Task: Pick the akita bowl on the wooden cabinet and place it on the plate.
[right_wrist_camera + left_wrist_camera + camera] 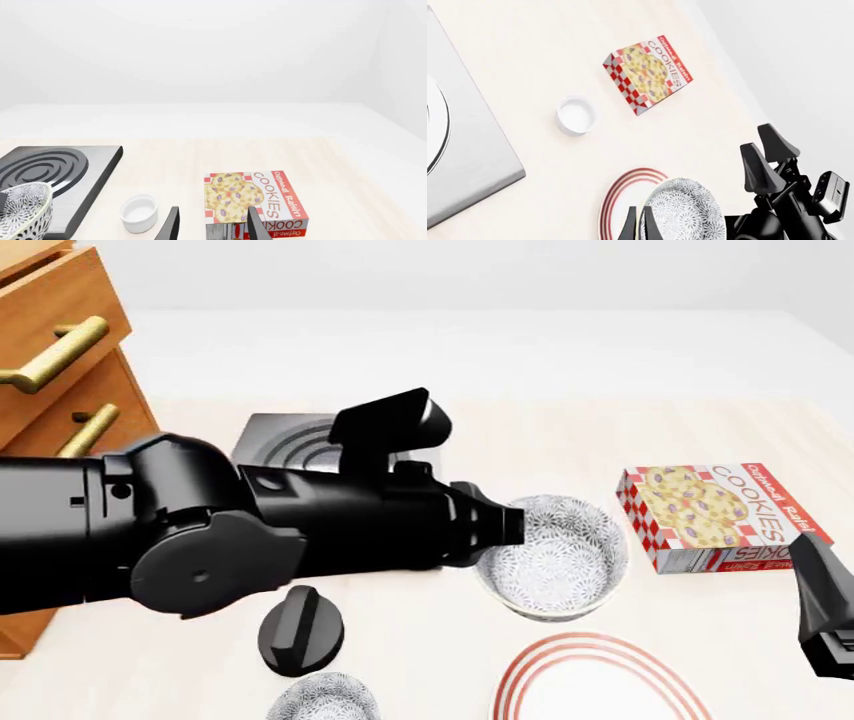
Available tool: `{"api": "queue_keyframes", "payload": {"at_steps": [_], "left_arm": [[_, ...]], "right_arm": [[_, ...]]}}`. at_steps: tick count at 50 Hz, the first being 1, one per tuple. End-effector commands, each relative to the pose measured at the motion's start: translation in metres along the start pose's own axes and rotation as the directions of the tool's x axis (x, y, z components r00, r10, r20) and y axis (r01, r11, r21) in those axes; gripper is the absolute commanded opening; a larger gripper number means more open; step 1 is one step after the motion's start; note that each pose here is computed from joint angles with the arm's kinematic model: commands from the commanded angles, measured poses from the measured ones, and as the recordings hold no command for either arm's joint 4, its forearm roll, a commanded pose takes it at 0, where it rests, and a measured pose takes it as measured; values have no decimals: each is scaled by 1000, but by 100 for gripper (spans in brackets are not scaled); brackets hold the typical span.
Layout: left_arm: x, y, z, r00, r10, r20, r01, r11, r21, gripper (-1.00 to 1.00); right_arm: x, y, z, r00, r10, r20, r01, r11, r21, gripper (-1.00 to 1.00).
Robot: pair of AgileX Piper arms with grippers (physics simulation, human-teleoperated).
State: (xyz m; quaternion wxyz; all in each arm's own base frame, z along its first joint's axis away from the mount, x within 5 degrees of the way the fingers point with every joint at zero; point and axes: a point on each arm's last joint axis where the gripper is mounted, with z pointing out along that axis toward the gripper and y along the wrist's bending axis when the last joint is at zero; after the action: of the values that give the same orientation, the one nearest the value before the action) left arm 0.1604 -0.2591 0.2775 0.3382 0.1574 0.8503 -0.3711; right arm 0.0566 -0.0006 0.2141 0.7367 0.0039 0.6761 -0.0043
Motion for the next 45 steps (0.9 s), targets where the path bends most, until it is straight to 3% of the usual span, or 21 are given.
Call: {"api": "queue_keyframes", "payload": {"at_steps": [1,45], "left_arm": [[0,2,7,1000,-22,3,22,1000,-1,-100],[15,12,34,999,-30,-28,29,999,-22,-100]], "right_arm": [[0,0,0,1000,0,0,0,1000,0,100],[0,0,0,1000,0,0,0,1000,0,100]]}}
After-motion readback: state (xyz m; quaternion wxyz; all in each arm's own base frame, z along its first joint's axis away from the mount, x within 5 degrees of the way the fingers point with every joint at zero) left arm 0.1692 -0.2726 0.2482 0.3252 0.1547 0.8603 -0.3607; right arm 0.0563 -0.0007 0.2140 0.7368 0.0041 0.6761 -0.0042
